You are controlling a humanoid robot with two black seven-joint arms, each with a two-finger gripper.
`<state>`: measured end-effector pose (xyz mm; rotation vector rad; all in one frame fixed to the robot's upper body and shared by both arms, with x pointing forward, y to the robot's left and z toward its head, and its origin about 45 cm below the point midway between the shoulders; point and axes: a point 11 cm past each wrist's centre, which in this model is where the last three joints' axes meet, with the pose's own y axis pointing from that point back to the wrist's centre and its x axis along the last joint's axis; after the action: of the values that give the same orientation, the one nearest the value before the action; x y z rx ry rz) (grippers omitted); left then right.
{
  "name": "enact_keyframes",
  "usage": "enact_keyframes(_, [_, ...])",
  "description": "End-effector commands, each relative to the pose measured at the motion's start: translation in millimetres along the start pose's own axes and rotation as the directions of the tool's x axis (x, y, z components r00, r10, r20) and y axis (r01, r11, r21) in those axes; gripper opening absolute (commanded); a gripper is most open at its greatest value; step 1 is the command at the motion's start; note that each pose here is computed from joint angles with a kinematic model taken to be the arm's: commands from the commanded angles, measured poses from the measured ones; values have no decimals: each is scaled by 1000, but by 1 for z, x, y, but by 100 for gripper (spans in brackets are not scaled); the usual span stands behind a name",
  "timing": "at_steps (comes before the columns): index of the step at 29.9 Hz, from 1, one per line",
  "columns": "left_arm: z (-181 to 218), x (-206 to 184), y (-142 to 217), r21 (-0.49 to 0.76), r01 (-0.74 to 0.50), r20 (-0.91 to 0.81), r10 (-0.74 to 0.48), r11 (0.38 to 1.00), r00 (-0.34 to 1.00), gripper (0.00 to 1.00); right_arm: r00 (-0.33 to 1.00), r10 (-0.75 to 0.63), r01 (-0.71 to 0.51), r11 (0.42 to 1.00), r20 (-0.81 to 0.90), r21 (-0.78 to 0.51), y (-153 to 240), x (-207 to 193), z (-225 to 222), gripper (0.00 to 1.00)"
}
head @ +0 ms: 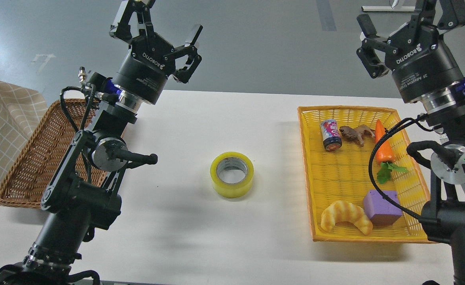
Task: Place and transfer tape with both arms
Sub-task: 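Lower the left gripper toward the tape roll on the table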
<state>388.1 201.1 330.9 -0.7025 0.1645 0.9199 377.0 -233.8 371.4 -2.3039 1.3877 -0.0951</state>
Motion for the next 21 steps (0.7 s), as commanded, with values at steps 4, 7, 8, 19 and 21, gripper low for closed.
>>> enact_keyframes(4, [-1,2,3,-21,-15,-79,13,1000,997,98,1000,3,-3,1000,0,-1,0,0,0,100])
enact_keyframes(7, [0,4,3,-26,-31,-82,29,999,996,98,1000,-1,1,1000,2,-7,1,-2,2,100])
enact_keyframes(8, [1,5,3,-33,-45,-96,42,998,995,98,1000,-5,5,1000,3,-7,1,-2,3,100])
enact_keyframes(19, [-2,28,9,94,-75,85,67,993,994,98,1000,-29,29,1000,0,-9,-6,-8,3,100])
enact_keyframes(21, [13,39,4,179,-60,326,-2,982,945,98,999,-32,32,999,-1,-7,-7,-9,2,100])
